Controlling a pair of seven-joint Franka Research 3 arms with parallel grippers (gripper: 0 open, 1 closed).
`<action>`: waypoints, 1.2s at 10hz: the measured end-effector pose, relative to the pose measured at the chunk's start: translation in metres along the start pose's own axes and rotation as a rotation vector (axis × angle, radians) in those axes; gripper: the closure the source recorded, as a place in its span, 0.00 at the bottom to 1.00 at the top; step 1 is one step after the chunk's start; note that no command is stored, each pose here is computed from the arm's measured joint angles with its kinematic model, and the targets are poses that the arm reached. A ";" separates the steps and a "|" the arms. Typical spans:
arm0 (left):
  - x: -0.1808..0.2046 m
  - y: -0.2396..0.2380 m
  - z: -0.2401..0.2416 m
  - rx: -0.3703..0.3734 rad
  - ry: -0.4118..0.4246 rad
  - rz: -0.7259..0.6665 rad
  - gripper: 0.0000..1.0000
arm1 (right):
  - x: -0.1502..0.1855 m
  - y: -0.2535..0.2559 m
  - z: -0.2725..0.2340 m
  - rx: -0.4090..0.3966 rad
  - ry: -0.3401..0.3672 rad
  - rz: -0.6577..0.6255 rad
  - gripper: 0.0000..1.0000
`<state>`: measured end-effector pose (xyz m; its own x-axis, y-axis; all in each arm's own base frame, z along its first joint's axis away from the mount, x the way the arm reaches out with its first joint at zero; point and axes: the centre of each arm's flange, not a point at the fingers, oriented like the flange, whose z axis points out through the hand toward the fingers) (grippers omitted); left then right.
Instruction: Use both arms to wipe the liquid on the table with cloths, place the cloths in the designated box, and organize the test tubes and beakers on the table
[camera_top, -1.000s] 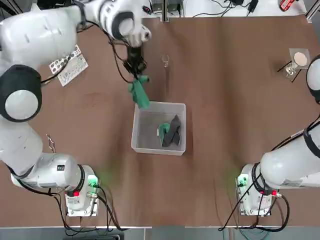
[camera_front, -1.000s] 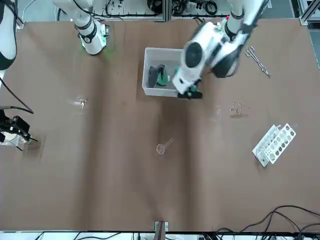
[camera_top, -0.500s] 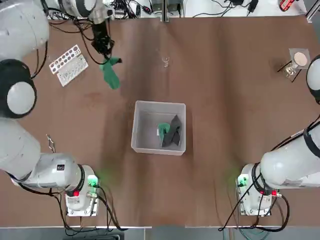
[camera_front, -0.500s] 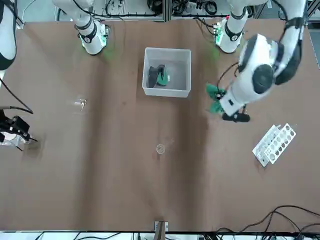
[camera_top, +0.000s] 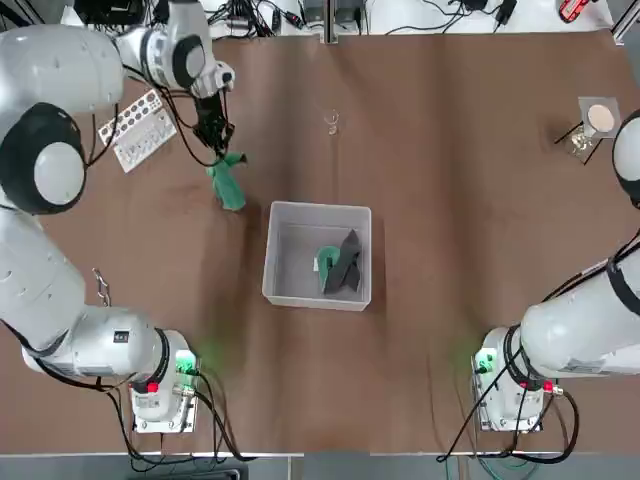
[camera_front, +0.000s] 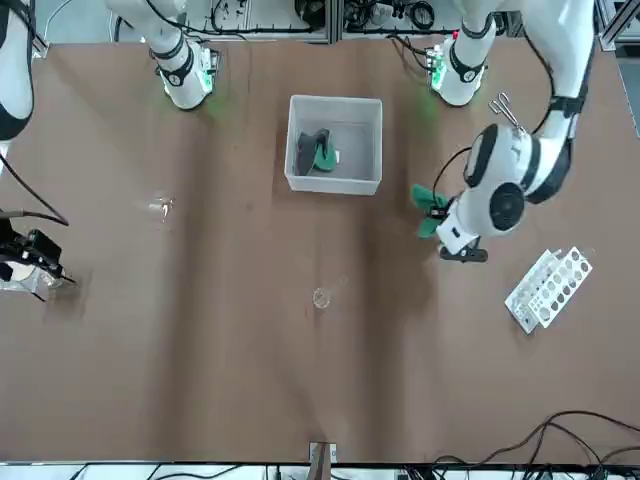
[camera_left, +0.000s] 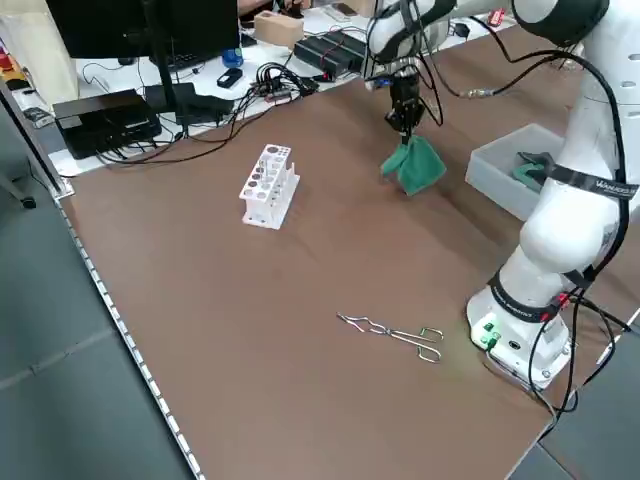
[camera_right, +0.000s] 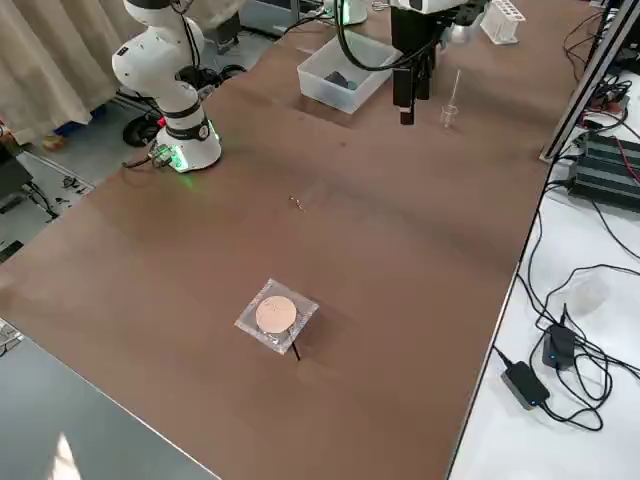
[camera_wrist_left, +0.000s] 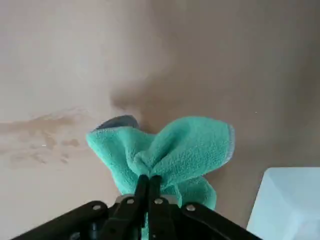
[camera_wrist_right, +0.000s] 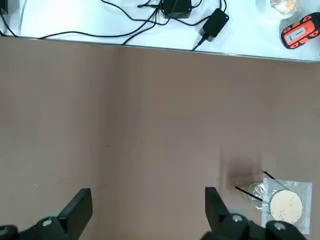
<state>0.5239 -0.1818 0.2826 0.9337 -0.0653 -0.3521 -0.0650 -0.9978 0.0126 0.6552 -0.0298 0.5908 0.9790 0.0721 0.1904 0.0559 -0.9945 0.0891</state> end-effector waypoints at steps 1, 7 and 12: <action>-0.001 0.016 0.021 0.008 -0.003 -0.010 0.96 | 0.001 -0.005 0.000 0.002 0.000 -0.008 0.00; -0.008 -0.028 0.104 0.068 -0.053 -0.100 0.96 | 0.001 -0.083 0.040 0.039 -0.095 -0.104 0.00; -0.039 -0.171 0.127 0.166 -0.114 -0.231 0.96 | -0.058 -0.240 0.096 0.035 -0.329 0.024 0.00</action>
<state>0.4540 -0.0071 0.1758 0.8853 0.1747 -0.4309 0.0794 -0.9699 -0.2301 0.6038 0.1972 0.4644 0.9905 0.0255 -0.1348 0.0330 -0.9980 0.0538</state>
